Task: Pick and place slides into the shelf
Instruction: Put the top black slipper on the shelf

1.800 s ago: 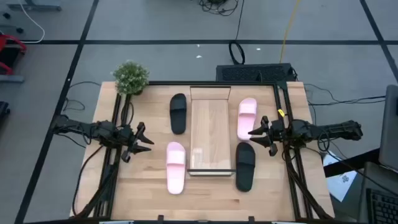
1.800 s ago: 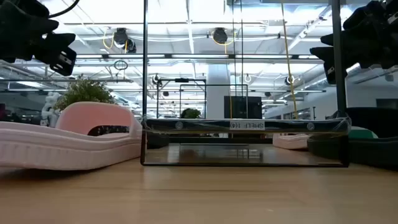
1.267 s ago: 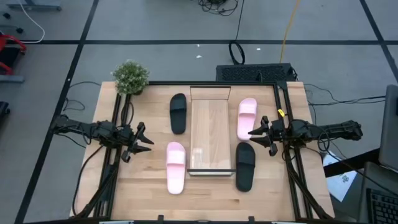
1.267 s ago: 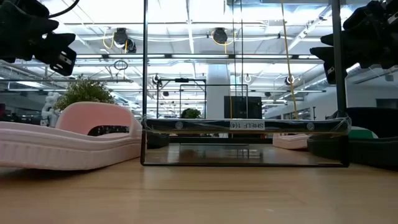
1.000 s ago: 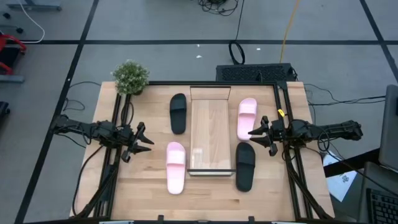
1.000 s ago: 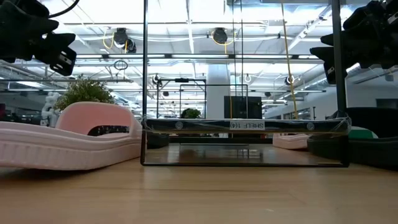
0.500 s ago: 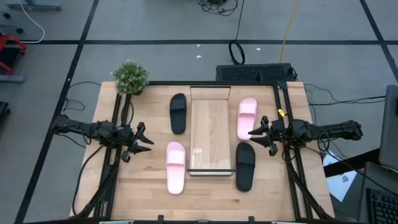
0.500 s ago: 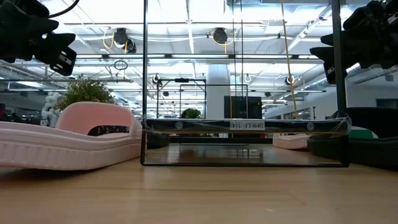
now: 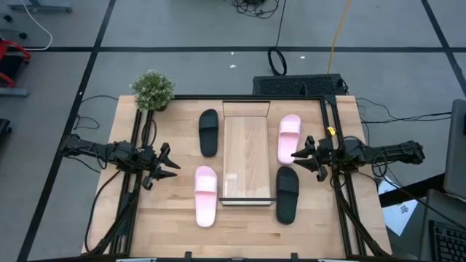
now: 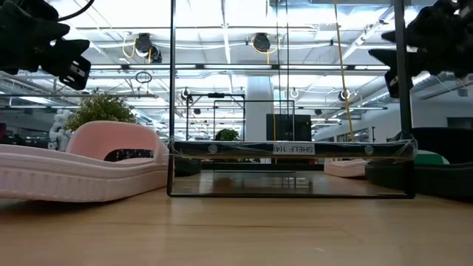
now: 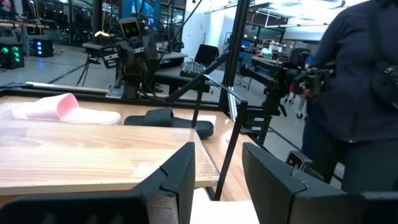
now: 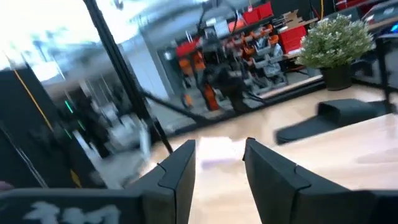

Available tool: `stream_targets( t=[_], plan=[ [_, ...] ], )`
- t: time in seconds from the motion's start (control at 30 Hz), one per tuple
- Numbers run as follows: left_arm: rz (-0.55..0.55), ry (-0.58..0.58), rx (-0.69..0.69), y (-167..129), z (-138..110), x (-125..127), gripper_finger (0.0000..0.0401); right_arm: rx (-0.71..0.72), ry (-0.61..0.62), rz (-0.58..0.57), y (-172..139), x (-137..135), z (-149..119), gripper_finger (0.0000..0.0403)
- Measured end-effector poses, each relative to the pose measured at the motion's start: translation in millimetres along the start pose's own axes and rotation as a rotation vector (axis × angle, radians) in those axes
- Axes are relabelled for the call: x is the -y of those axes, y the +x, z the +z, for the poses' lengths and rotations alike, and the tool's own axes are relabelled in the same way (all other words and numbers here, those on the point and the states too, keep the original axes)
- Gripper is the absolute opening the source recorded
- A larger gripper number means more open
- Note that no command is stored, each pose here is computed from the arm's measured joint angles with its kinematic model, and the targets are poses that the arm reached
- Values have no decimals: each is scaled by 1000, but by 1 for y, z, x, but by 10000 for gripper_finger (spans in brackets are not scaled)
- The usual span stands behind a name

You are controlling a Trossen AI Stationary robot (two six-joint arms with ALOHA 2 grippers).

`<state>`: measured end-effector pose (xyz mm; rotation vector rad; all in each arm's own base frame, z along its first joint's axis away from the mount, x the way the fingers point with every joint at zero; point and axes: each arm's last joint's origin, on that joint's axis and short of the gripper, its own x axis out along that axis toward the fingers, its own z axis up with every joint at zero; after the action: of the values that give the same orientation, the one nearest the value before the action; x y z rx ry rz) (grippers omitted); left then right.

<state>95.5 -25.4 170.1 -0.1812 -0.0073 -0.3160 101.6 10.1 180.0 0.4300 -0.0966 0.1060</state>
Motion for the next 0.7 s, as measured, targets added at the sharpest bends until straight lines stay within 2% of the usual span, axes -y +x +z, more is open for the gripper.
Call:
stream_targets(
  t=[0.17,0.3,0.4,0.53,0.63,0.7],
  plan=[
    [0,0,1,0,0,0,129,176,221,98,-2,-8,18,128],
    [0,0,0,0,0,0,129,362,275,218,-8,-16,36,128],
    [6,0,3,0,0,0,129,521,260,267,-16,-20,49,128],
    [64,7,27,0,2,-2,129,723,177,175,-25,-21,61,128],
    [131,17,103,-1,8,-3,129,829,202,53,-29,-18,65,128],
    [165,-20,186,-2,15,-3,129,871,237,-22,-30,-16,66,128]
  ],
)
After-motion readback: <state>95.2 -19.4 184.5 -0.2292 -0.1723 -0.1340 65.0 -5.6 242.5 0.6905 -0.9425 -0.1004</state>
